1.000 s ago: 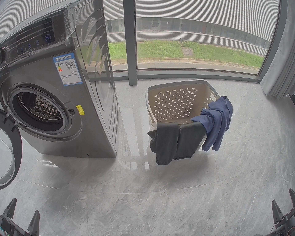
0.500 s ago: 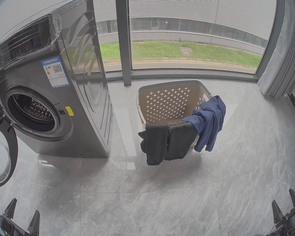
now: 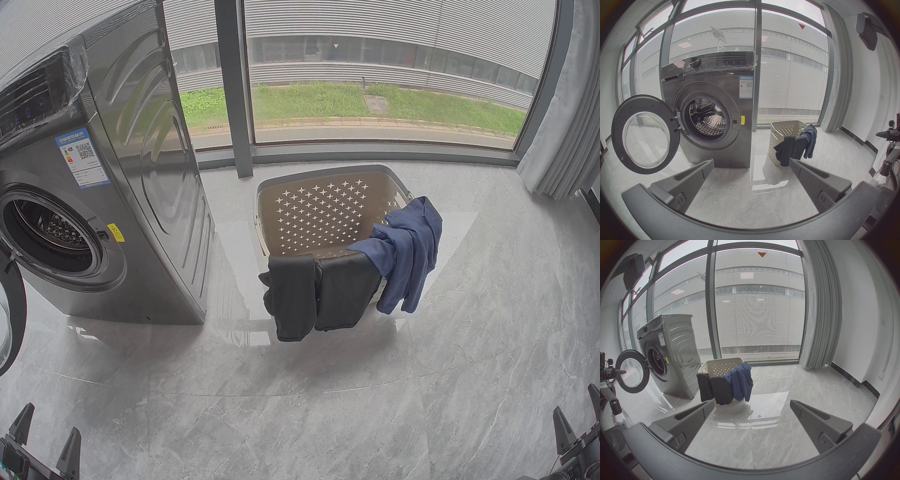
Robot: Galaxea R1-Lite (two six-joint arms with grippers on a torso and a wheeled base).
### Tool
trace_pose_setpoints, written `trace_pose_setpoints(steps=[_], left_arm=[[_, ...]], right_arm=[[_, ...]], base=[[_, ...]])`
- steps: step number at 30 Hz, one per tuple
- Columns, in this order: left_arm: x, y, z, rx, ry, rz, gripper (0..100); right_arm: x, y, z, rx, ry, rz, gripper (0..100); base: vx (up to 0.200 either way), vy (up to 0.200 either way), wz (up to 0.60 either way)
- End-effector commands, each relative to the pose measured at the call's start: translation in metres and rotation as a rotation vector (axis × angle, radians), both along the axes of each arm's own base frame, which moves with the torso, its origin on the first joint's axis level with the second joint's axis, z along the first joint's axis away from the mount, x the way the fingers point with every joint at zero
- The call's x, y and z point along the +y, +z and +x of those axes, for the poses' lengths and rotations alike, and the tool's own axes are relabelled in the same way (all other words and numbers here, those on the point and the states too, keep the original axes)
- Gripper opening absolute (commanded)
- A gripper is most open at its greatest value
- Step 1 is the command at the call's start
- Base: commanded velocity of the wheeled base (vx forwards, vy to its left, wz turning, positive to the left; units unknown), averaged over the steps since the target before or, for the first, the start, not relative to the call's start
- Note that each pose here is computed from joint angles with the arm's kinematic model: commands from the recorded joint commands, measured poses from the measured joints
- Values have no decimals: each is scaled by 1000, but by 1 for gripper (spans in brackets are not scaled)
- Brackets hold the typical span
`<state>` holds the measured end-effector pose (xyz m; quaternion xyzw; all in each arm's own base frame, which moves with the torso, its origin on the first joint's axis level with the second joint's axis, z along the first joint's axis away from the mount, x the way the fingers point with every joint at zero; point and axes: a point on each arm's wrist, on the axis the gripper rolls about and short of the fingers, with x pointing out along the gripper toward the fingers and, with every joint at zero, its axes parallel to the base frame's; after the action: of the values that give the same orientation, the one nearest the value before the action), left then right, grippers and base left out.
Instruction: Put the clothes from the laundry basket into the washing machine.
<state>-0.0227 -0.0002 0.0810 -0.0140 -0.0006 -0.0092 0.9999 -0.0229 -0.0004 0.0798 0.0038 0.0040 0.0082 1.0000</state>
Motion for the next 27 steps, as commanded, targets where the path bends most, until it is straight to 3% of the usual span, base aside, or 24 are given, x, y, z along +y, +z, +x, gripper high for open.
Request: trace_pose_setpoints(steps=[1, 5, 17, 27], left_arm=[[0, -5, 0, 3, 0, -1, 100], [0, -5, 0, 2, 0, -1, 100], [0, -5, 0, 3, 0, 4, 100], [0, -5, 0, 1, 1, 4, 100]], right_arm=[[0, -4, 0, -3, 0, 0, 100], [0, -4, 0, -3, 0, 0, 100], [0, -4, 0, -3, 0, 0, 100], [0, -4, 0, -3, 0, 0, 100]], base=[[200, 0, 0], [200, 0, 0], [0, 0, 0], [0, -200, 0]])
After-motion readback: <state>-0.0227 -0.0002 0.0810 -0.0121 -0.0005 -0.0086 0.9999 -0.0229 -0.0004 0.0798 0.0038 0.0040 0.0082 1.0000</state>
